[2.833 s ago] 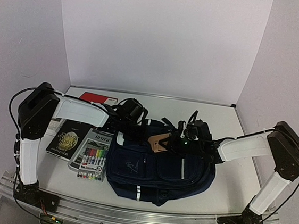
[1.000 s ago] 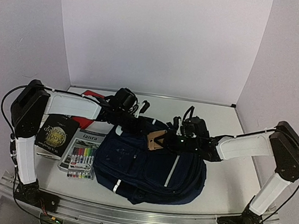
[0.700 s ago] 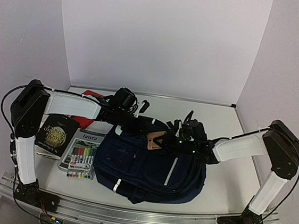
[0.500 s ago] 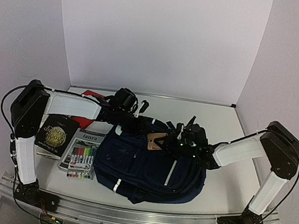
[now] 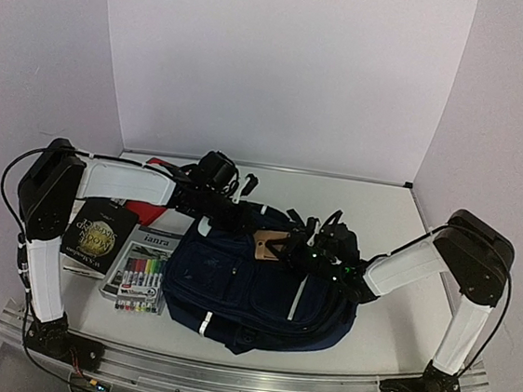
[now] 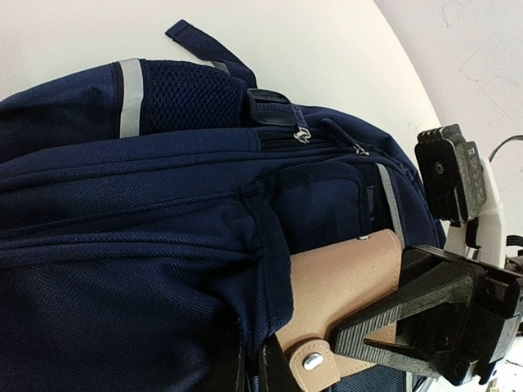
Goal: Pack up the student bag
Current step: Place the personal item in the student bag.
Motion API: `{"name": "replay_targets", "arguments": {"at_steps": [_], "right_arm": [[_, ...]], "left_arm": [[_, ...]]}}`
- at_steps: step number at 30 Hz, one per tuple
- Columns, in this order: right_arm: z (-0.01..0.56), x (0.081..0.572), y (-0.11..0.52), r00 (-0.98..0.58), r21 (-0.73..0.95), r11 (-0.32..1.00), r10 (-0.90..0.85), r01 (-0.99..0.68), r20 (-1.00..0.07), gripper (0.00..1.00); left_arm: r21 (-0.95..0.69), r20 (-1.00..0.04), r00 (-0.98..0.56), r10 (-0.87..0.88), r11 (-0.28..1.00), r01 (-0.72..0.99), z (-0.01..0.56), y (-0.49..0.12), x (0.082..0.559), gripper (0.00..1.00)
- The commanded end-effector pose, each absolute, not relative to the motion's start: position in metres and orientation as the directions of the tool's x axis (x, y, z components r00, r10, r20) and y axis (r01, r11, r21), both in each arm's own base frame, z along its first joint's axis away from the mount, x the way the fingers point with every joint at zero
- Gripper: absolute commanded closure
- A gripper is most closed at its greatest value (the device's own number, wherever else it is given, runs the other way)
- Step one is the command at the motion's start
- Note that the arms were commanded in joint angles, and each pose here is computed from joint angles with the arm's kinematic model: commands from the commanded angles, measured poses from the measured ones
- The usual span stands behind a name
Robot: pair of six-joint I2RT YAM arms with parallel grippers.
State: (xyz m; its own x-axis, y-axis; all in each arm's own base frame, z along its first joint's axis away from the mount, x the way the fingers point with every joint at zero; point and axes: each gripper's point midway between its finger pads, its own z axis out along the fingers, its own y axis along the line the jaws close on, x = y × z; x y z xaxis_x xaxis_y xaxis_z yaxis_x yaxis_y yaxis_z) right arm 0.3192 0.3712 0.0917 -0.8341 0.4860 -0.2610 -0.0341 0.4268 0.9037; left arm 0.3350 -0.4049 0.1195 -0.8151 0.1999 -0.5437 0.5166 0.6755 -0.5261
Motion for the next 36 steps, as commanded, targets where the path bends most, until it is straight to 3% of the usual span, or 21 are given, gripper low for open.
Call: {"name": "replay_targets", "arguments": {"at_steps": [1, 8, 13, 17, 24, 36], "right_arm": [[0.110, 0.320, 0.379, -0.820, 0.912, 0.402, 0.493, -0.081, -0.289, 0.75], [0.094, 0.314, 0.342, -0.805, 0.763, 0.645, 0.438, -0.029, -0.401, 0.42], [0.085, 0.309, 0.332, -0.819, 0.691, 0.722, 0.379, -0.030, -0.432, 0.38], [0.072, 0.302, 0.343, -0.857, 0.699, 0.714, 0.332, -0.045, -0.395, 0.50], [0.082, 0.309, 0.344, -0.831, 0.751, 0.660, 0.410, -0.015, -0.376, 1.00], [0.095, 0.331, 0.327, -0.724, 0.810, 0.579, 0.598, 0.092, -0.345, 1.00]], "left_arm": [[-0.477, -0.690, -0.709, 0.144, 0.646, 0.596, 0.191, -0.419, 0.352, 1.00], [-0.442, -0.696, -0.698, 0.171, 0.663, 0.604, 0.189, -0.416, 0.354, 1.00], [-0.430, -0.702, -0.689, 0.180, 0.665, 0.611, 0.191, -0.416, 0.354, 1.00], [-0.427, -0.702, -0.684, 0.197, 0.652, 0.627, 0.191, -0.417, 0.352, 1.00], [-0.400, -0.699, -0.657, 0.281, 0.608, 0.686, 0.187, -0.419, 0.342, 1.00], [-0.343, -0.686, -0.566, 0.458, 0.482, 0.806, 0.184, -0.420, 0.308, 0.98]]}}
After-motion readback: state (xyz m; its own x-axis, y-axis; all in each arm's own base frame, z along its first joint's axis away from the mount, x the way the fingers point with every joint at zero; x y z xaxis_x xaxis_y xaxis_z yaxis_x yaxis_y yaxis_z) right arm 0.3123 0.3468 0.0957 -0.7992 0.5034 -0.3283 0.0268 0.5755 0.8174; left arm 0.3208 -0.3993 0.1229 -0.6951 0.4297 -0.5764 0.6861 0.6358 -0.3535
